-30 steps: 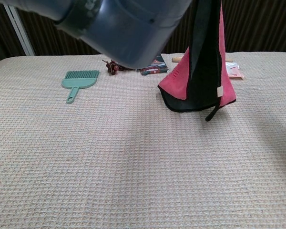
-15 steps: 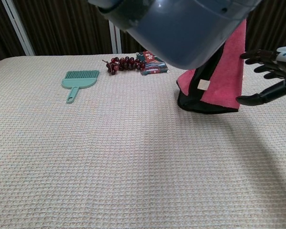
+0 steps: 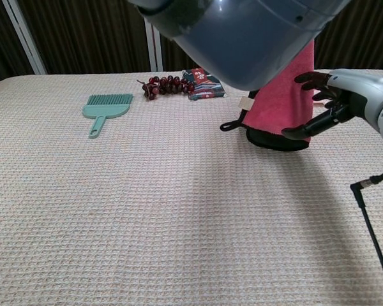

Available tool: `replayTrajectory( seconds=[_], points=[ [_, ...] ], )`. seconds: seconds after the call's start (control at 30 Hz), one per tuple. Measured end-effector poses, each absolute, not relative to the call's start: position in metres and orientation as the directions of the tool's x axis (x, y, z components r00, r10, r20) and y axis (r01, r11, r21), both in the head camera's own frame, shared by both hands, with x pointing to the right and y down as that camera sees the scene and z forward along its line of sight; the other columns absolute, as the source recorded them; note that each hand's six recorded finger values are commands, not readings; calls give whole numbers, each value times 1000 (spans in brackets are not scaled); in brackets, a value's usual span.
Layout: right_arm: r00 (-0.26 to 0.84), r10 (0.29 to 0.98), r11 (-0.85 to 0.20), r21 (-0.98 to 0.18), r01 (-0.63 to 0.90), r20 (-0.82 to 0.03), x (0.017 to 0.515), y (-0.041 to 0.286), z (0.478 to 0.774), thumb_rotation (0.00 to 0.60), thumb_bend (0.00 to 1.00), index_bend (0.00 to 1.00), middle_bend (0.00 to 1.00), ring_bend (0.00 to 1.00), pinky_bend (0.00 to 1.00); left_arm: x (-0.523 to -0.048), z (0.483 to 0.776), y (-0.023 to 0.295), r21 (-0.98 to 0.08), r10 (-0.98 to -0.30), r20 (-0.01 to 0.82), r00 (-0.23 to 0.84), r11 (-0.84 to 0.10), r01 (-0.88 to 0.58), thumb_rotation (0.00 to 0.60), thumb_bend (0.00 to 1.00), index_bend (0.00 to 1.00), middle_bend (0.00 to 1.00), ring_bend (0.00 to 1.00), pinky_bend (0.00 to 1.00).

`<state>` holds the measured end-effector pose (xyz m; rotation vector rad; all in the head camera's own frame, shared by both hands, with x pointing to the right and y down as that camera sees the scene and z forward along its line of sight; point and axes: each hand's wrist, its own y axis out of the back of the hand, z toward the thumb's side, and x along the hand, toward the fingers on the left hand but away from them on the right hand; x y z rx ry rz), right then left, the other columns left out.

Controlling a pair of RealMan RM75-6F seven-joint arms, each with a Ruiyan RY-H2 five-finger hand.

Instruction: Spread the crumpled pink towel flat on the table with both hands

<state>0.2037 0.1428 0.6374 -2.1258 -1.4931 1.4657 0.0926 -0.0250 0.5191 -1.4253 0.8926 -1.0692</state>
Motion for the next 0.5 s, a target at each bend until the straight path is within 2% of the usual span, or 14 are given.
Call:
replayTrajectory(
  seconds=[0.17,0.5],
  points=[
    [-3,785,-480,-611,630,-619,208,138,644,600,257,0,0,0,0,87,521,-29,-988,-948,147,282,-126,93,600,636,685,156,0,0],
    [-51,777,-452,-612,649,-628,225,130,650,600,257,0,0,0,0,74,511,-39,-979,-963,123,242,-78,186,600,667,733,158,0,0]
  ],
)
